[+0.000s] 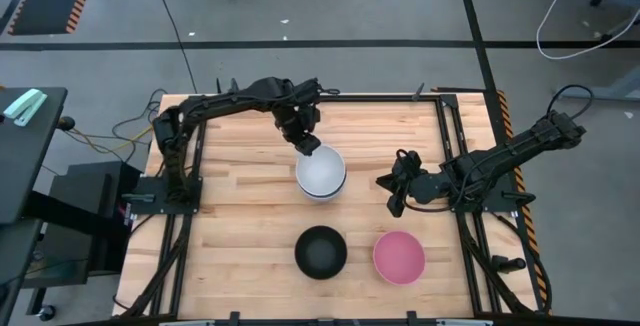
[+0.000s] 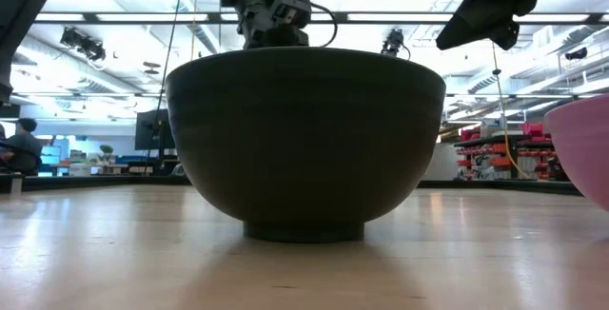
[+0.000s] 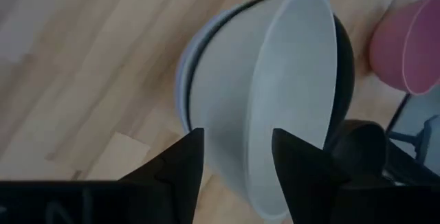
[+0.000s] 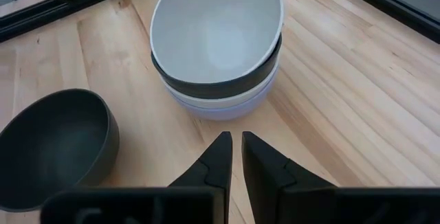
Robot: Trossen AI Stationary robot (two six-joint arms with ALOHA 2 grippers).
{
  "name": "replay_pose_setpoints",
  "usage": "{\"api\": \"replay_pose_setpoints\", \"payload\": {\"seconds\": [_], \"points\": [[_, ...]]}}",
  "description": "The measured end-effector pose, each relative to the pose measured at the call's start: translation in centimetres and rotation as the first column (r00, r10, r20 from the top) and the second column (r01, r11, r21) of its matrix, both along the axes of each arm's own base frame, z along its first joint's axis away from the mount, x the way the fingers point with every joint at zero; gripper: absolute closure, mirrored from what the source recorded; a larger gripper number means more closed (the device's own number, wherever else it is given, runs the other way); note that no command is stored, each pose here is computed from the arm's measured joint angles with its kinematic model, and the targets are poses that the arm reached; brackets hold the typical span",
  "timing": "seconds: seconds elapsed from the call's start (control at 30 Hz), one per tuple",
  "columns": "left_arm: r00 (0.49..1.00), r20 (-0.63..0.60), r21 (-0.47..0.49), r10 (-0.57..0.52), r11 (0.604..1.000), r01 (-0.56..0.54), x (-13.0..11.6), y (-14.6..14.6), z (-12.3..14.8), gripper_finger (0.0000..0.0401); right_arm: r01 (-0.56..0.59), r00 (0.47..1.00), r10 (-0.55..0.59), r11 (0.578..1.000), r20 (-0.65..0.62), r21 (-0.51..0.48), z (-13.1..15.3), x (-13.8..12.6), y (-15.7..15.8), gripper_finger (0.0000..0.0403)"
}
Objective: Nest bowls inside each other
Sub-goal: Stack the white bowl on top of the black bowl
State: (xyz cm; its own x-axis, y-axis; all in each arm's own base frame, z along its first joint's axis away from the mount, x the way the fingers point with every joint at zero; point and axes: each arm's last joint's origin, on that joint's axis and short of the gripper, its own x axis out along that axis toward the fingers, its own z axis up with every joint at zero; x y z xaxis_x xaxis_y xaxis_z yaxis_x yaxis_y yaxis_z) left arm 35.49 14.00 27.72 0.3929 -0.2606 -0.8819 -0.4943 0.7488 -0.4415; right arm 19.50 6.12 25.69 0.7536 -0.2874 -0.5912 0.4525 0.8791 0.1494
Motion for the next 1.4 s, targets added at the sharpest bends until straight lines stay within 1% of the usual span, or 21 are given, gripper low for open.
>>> {"api": "replay_pose_setpoints", "payload": {"seconds": [0.07,0.17,0.3,0.37,0.47,0.57,0.8,0.97,1.03,1.1,1.2,1.3,1.4], "points": [[1.000,0.005,0.025,0.014,1.000,-0.014,-0.3,0.2,0.5,0.0222,-0.001,1.000,0.001,1.000,0.001,-0.001,0.0,0.0,0.0,0.0360],[0.999,0.005,0.091,0.046,0.995,-0.046,-1.0,0.8,1.2,0.0221,-0.001,1.000,0.001,1.000,0.000,-0.001,0.0,0.0,0.0,0.0360],[0.995,0.000,0.188,0.103,0.977,-0.101,-1.9,1.5,2.3,0.0222,-0.001,1.000,0.001,1.000,0.001,-0.001,0.0,0.0,0.0,0.0360],[0.994,0.011,0.201,0.112,0.973,-0.112,-2.3,1.5,2.8,0.0226,-0.004,1.000,0.004,1.000,-0.001,-0.004,0.0,0.0,0.0,0.0360],[0.994,0.034,0.202,0.104,0.973,-0.109,-2.4,0.8,3.6,0.0238,-0.005,1.000,0.005,1.000,-0.001,-0.006,0.0,0.0,0.0,0.0360],[0.996,0.047,0.204,0.081,0.975,-0.089,-2.4,-0.1,4.1,0.0261,-0.006,1.000,0.006,1.000,-0.002,-0.007,0.0,0.0,0.0,0.0360],[0.998,0.059,0.166,0.009,0.986,-0.019,-1.6,-2.2,4.0,0.0339,-0.006,1.000,0.005,1.000,-0.022,-0.015,-0.4,0.4,0.1,0.0360],[0.998,0.056,0.169,-0.033,0.985,0.023,-1.2,-3.0,3.8,0.0391,-0.006,0.998,0.004,1.000,-0.060,-0.030,-1.2,0.9,0.3,0.0360],[0.998,0.053,0.168,-0.030,0.986,0.021,-1.1,-3.0,3.7,0.0393,-0.004,0.997,0.001,0.999,-0.072,-0.034,-1.4,1.1,0.3,0.0360],[0.999,0.042,0.163,-0.025,0.986,0.018,-1.0,-2.9,3.4,0.0387,0.001,0.997,-0.004,0.999,-0.082,-0.038,-1.6,1.2,0.3,0.0360],[1.000,0.018,0.137,-0.023,0.990,0.021,-0.6,-2.8,2.4,0.0382,-0.005,0.996,0.000,0.999,-0.091,-0.047,-1.8,1.4,0.3,0.0360],[0.999,-0.015,0.112,-0.040,0.993,0.042,-0.2,-2.7,1.0,0.0393,-0.011,0.996,0.006,0.999,-0.093,-0.052,-1.8,1.4,0.4,0.0360],[0.999,-0.036,0.101,-0.041,0.994,0.044,0.1,-2.5,0.0,0.0393,-0.011,0.996,0.006,0.999,-0.091,-0.052,-1.8,1.4,0.4,0.0360]]}}
